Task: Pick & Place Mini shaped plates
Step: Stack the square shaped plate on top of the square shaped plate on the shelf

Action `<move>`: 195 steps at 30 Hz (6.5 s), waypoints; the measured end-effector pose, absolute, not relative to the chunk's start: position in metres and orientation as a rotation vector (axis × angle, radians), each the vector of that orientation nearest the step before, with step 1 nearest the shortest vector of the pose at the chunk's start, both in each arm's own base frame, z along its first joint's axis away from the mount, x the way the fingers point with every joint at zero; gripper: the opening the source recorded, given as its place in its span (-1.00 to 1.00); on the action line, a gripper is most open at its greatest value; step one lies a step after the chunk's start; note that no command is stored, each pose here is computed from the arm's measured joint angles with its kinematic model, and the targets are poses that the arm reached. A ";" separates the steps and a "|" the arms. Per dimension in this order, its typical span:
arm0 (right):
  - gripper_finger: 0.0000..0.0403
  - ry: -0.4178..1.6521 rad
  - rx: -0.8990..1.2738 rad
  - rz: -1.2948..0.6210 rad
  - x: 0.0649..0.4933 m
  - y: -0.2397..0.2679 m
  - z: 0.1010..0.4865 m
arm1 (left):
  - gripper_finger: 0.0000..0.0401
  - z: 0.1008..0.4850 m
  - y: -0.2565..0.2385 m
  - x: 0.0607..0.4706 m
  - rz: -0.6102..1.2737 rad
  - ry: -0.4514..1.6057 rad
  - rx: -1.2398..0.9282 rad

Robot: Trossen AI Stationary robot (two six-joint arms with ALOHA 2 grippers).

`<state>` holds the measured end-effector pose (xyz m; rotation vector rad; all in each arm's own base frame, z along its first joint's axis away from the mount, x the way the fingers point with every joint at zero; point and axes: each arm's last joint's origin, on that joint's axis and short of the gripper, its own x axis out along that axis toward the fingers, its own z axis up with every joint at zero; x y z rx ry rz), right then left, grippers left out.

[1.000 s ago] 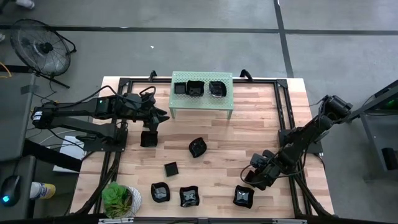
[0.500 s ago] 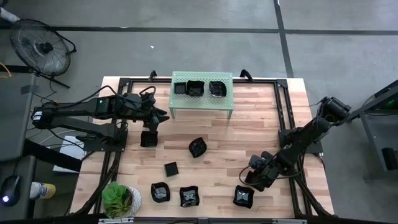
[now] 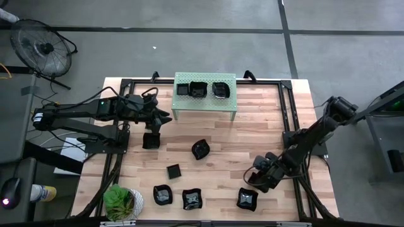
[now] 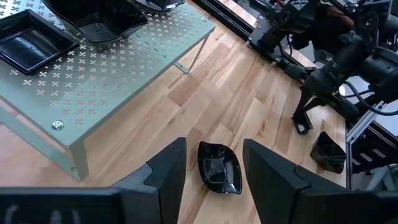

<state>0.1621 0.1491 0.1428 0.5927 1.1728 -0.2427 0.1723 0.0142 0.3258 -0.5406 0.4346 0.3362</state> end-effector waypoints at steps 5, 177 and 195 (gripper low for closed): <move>-1.00 1.129 0.584 -0.286 0.162 0.136 0.154 | -0.22 0.327 0.014 0.173 0.332 0.417 -0.576; -0.29 0.159 -0.492 -0.705 0.385 -0.020 0.366 | -1.00 0.344 0.033 0.253 0.743 -0.044 -0.038; -0.08 0.154 -0.351 -0.849 0.302 -0.023 0.428 | -1.00 0.361 0.041 0.231 0.847 0.019 -0.030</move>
